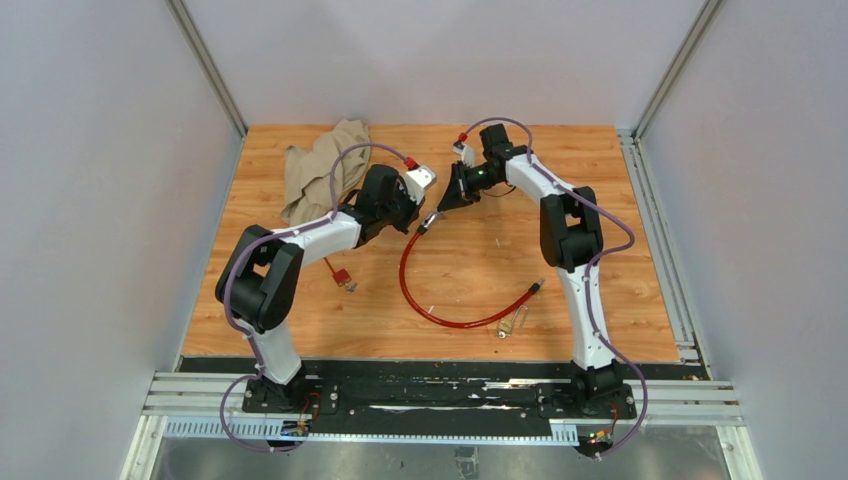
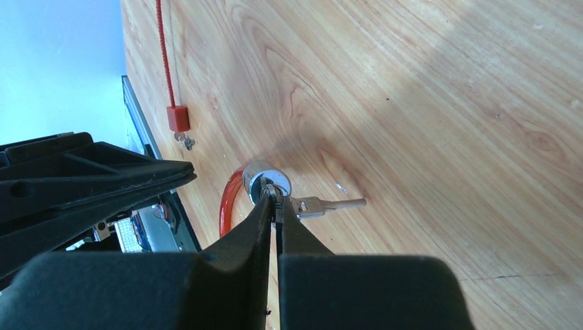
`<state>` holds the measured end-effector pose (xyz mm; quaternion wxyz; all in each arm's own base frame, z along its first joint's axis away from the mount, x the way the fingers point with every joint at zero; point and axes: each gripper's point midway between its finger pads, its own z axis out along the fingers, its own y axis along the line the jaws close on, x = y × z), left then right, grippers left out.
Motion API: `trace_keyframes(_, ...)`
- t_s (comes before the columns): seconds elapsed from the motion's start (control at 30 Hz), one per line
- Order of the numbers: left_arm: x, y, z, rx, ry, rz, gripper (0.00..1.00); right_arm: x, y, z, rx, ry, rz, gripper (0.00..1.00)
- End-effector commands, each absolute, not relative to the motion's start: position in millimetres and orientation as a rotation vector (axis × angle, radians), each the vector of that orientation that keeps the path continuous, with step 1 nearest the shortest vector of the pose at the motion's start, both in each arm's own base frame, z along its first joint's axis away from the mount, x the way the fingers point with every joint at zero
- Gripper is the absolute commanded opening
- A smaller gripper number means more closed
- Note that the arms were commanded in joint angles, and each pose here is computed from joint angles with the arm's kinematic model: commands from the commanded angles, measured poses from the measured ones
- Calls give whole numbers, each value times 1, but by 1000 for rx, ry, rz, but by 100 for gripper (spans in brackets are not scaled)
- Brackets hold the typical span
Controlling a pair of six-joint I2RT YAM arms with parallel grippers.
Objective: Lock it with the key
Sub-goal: Lock the lock.
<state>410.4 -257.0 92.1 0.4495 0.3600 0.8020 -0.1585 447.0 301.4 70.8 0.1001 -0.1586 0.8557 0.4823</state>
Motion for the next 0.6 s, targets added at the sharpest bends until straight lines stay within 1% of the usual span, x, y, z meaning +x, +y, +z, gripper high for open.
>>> trace_keyframes(0.0, 412, -264, 108, 904, 1930, -412, 0, 447, 298, 77, -426, 2545, 1439, 1)
trace_keyframes(0.07, 410, -266, 108, 914, 1934, -433, 6, 448, 298, 78, -432, 2535, 1449, 1)
trace_keyframes(0.23, 402, -267, 97, 943, 1974, -511, 32, 447, 300, 84, -444, 2514, 1478, 1)
trace_keyframes(0.37, 397, -262, 88, 940, 2028, -610, 50, 447, 301, 94, -485, 2441, 1532, 1)
trace_keyframes(0.43, 394, -260, 86, 939, 2037, -679, 61, 446, 302, 98, -521, 2399, 1566, 1)
trace_keyframes(0.47, 394, -260, 86, 941, 2041, -702, 64, 446, 302, 100, -541, 2378, 1579, 1)
trace_keyframes(0.57, 393, -257, 80, 973, 2072, -737, 67, 444, 303, 108, -590, 2312, 1631, 1)
